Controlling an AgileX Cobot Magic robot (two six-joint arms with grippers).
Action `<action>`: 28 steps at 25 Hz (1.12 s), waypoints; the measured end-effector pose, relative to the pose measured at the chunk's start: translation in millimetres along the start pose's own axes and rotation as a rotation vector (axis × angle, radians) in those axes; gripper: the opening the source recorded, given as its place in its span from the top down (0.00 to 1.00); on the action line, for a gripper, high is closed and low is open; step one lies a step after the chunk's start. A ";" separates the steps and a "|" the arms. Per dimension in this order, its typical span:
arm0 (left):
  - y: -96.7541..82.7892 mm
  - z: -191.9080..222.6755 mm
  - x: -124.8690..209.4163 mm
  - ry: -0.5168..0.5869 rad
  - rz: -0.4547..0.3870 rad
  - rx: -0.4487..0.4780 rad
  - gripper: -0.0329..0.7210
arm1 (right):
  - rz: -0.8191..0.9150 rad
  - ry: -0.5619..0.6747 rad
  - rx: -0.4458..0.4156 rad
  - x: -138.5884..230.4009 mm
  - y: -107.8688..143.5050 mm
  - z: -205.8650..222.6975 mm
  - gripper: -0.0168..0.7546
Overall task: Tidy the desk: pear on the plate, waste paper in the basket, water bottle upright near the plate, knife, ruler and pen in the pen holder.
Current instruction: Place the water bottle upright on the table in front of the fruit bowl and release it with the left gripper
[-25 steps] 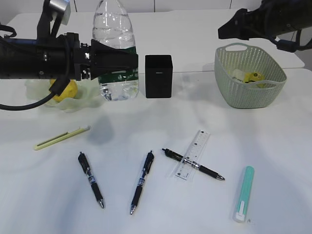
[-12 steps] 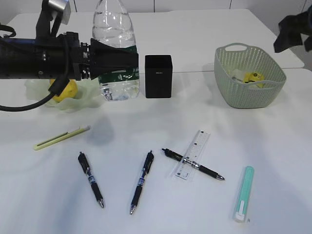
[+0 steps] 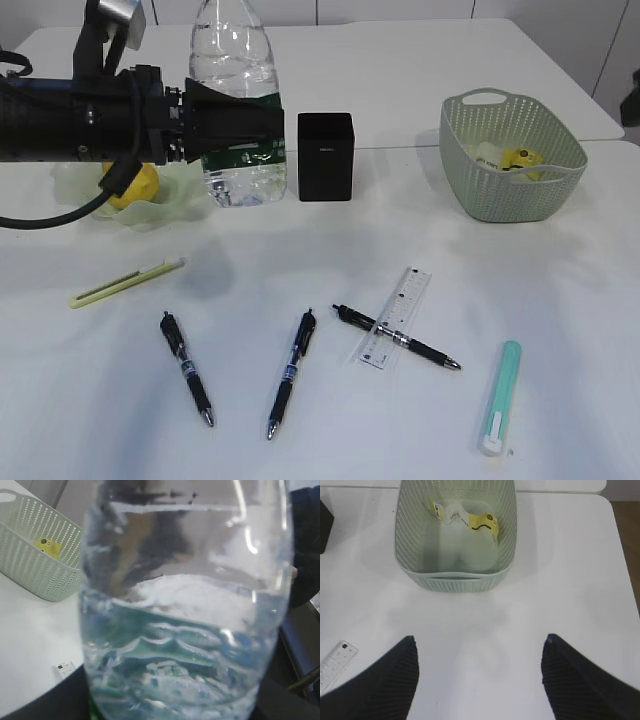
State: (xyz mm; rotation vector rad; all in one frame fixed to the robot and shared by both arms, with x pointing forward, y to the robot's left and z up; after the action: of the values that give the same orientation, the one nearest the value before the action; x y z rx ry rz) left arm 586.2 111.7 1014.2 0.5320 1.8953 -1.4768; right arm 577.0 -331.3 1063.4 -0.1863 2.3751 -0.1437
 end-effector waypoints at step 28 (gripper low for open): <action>16.8 -1.1 -1.5 -0.007 0.065 -0.129 0.45 | 0.050 -0.223 0.048 77.7 21.2 -33.4 0.22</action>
State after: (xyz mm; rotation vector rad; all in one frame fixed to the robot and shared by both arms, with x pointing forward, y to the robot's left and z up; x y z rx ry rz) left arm 598.3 117.6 1003.9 0.5219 1.9339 -1.3035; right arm 496.2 -322.4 1031.9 -0.1129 2.1498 -0.1483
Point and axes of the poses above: a point on each arm's last joint axis where the gripper is mounted, z pointing out along that axis toward the gripper, y along the wrist's bending axis when the last joint is at zero, x = y × z, the point moved 4 cm from there along z, pointing out along that axis toward the gripper, and after that the axes turned 9 degrees about -z, right-handed, at the moved point
